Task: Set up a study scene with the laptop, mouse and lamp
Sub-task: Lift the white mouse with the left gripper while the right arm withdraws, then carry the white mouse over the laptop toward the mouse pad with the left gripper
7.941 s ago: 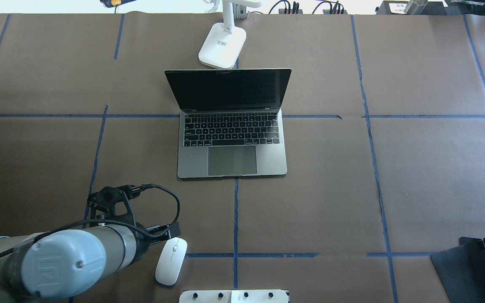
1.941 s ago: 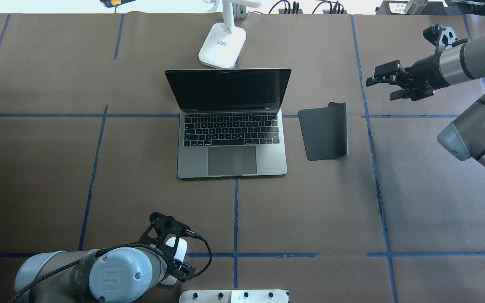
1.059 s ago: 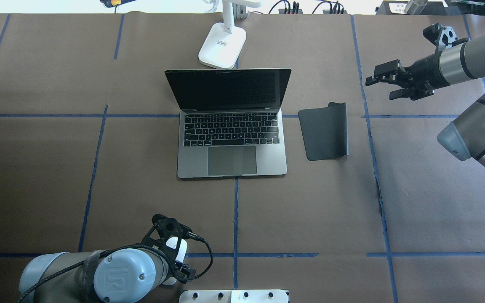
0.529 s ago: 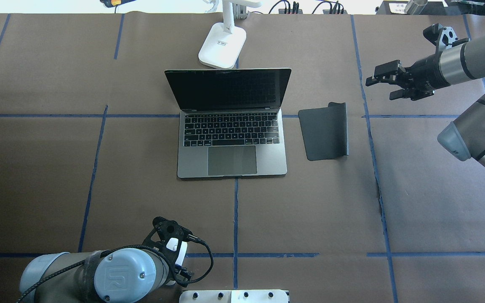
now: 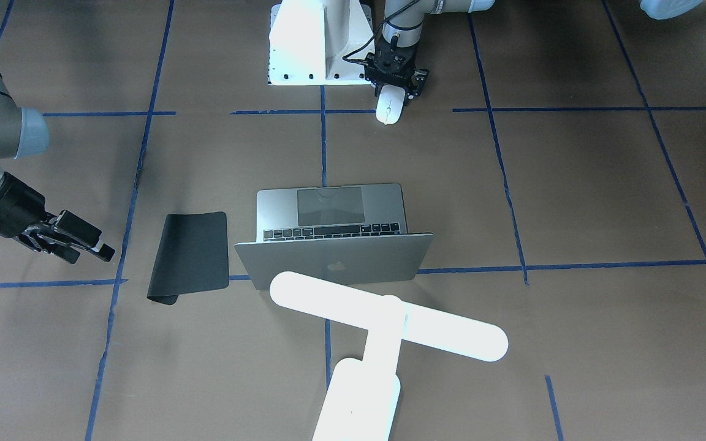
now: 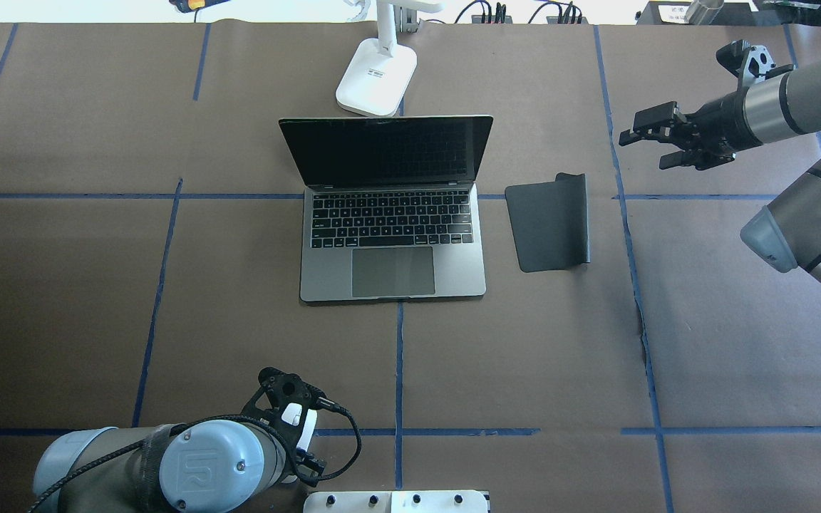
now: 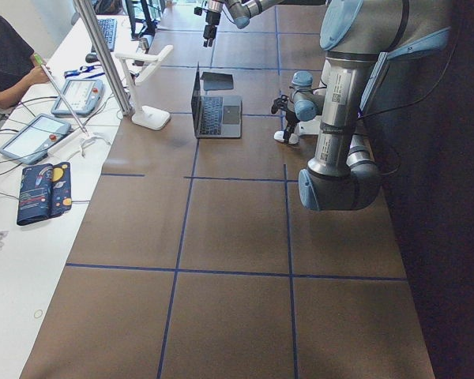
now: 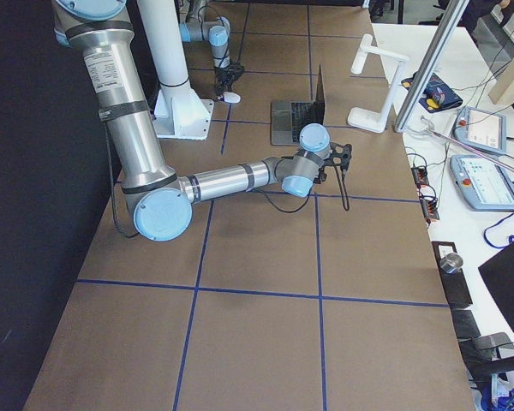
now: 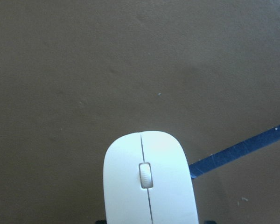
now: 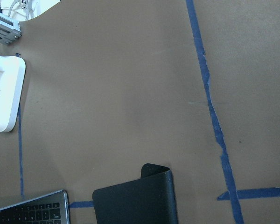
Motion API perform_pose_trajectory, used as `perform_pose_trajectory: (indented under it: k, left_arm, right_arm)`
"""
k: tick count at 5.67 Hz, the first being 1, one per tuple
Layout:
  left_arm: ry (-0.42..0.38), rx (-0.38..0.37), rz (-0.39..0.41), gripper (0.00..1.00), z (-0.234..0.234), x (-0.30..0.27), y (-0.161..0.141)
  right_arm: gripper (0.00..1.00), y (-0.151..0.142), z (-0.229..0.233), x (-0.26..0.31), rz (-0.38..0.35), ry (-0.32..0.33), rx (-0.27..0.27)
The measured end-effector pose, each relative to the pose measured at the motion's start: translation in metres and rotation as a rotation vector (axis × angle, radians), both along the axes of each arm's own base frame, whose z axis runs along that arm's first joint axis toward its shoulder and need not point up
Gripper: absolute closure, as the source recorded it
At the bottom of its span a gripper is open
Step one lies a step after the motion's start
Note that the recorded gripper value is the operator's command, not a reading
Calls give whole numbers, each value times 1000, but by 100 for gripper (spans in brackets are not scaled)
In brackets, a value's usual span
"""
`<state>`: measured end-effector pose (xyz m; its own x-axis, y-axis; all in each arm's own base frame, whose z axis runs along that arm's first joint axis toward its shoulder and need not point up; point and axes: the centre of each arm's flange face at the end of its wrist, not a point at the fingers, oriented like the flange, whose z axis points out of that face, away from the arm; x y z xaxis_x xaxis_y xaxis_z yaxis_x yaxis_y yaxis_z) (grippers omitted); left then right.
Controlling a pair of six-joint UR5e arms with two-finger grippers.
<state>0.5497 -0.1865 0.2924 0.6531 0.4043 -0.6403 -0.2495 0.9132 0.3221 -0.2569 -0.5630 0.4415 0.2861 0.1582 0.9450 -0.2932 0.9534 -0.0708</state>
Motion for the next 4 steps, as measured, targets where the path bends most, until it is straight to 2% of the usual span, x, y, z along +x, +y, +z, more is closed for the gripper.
perform_pose_trajectory:
  k: [1, 2, 4]
  left_arm:
    - [1, 0, -1, 89, -1, 0, -1]
    - [9, -9, 2, 95, -4, -2, -3]
    - [66, -39, -10, 100, -34, -10, -22]
  right_arm:
    - [0, 3, 1, 2, -1, -1, 0]
    - [0, 5, 1, 3, -2, -2, 1]
    - [0, 10, 7, 19, -13, -10, -10]
